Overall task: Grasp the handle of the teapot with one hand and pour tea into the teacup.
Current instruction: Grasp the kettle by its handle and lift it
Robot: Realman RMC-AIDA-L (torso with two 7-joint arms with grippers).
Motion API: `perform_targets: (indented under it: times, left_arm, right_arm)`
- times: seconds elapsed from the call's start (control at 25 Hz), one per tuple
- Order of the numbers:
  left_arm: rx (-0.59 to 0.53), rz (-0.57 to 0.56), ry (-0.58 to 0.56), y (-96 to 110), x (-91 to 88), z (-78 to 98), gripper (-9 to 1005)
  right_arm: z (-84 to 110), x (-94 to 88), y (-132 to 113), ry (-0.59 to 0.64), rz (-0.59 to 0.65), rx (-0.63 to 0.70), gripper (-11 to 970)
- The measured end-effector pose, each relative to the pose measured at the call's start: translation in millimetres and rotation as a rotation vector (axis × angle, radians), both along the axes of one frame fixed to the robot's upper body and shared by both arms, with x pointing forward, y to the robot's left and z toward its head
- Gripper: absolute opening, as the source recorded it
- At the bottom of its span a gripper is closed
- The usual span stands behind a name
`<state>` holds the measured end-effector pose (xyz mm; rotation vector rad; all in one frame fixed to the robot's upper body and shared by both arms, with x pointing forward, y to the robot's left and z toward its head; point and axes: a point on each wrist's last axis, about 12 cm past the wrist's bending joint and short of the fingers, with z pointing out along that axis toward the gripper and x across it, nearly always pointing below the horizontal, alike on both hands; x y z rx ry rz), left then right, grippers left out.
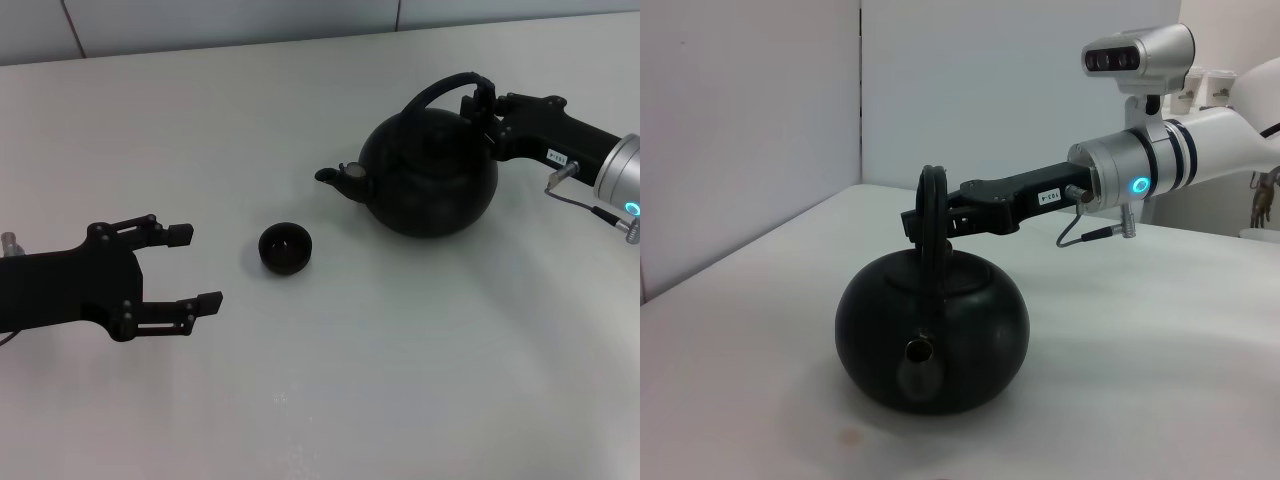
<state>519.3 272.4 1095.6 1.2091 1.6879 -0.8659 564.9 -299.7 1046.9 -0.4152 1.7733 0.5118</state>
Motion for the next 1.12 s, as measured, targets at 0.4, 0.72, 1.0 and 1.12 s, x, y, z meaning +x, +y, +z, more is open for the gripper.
perform_targets:
  times: [0.4,0.72,1.0,1.12]
  left_arm:
    - [-0.004,-0.001,0.001,-1.4,-0.3,-0.4,866]
    - [-0.005,-0.002,-0.001,-2.2,-0.7,-0.9,866]
    - [-0.005,-0.001,0.000,-1.8,-1.2,-1.2,866]
    - [-0.005,0.000,-0.001,-2.0,-1.6,-1.8,866]
  right_arm:
    - [2.0,0.9,-0.8,-0.008,0.003,-0.003,137]
    - [7.2,2.3,-1.3,-0.032,0.021,-0.003,136]
    - [13.5,2.7,-2.3,-0.061,0.038,-0.001,136]
    - [16.4,3.1,-2.3,-0.073,0.047,0.002,136]
